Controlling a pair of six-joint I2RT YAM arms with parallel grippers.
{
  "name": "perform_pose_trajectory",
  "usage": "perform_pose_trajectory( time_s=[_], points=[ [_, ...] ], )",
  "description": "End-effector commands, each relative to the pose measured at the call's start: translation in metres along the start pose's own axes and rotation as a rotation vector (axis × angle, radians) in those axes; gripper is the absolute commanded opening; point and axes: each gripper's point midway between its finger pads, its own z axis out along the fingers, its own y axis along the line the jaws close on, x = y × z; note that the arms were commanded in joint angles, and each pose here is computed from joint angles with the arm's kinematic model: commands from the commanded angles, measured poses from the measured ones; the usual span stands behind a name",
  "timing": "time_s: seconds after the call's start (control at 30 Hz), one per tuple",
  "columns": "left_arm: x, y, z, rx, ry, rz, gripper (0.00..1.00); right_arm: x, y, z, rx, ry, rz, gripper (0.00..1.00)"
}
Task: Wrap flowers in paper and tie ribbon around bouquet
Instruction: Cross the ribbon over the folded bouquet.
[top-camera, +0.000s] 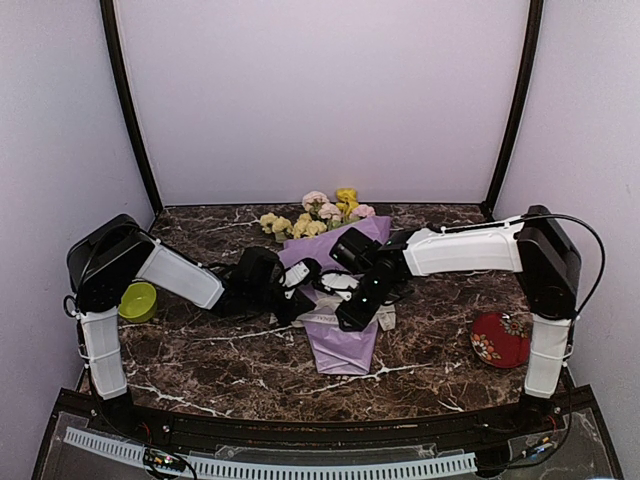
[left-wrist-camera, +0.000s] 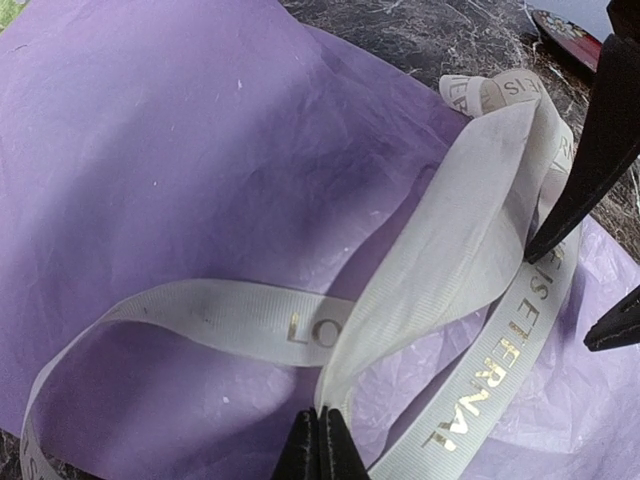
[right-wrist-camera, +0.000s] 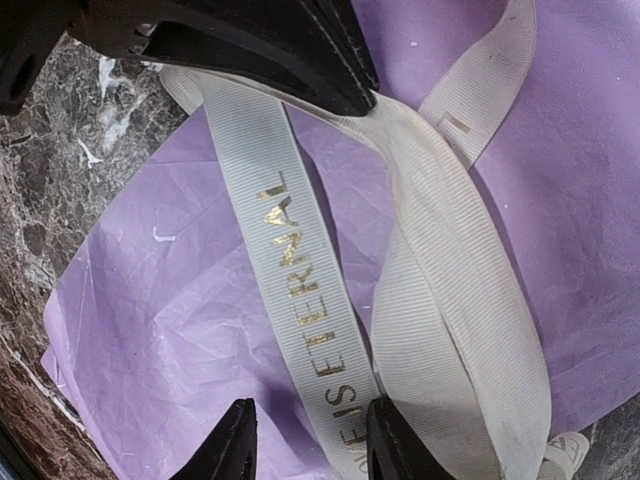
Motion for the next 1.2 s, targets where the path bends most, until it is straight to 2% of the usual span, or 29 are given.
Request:
perform_pose_trajectory(
  time_s=[0.0, 0.1, 0.23, 0.4, 0.83, 0.97, 1.03, 1.17],
  points=[
    [-0.011, -0.003, -0.003, 0.014, -0.019, 0.010, 0.00, 0.010, -0.008, 0.009, 0.060, 0.041, 0.010, 0.34],
    [-0.012, -0.004, -0.003, 0.019, -0.024, 0.009, 0.00, 0.013, -0.008, 0.009, 0.062, 0.046, 0.020, 0.27],
    [-0.013, -0.004, -0.003, 0.022, -0.027, 0.008, 0.00, 0.013, -0.007, 0.008, 0.059, 0.031, 0.028, 0.10],
    [-0.014, -0.004, -0.004, 0.022, -0.025, 0.008, 0.00, 0.010, -0.006, 0.001, 0.054, 0.012, 0.034, 0.00],
    [-0.026, -0.015, -0.014, 0.069, -0.055, 0.008, 0.01, 0.002, 0.029, -0.044, -0.167, -0.125, 0.085, 0.00],
    [-0.034, -0.022, -0.023, 0.099, -0.071, 0.001, 0.18, 0.009, 0.028, -0.045, -0.231, -0.153, 0.147, 0.00],
    [-0.042, -0.025, -0.035, 0.110, -0.076, -0.001, 0.29, 0.008, 0.026, -0.046, -0.258, -0.170, 0.170, 0.00],
    [-0.049, -0.009, -0.055, 0.030, -0.053, -0.063, 0.47, 0.005, 0.027, -0.048, -0.286, -0.187, 0.185, 0.00]
  ],
)
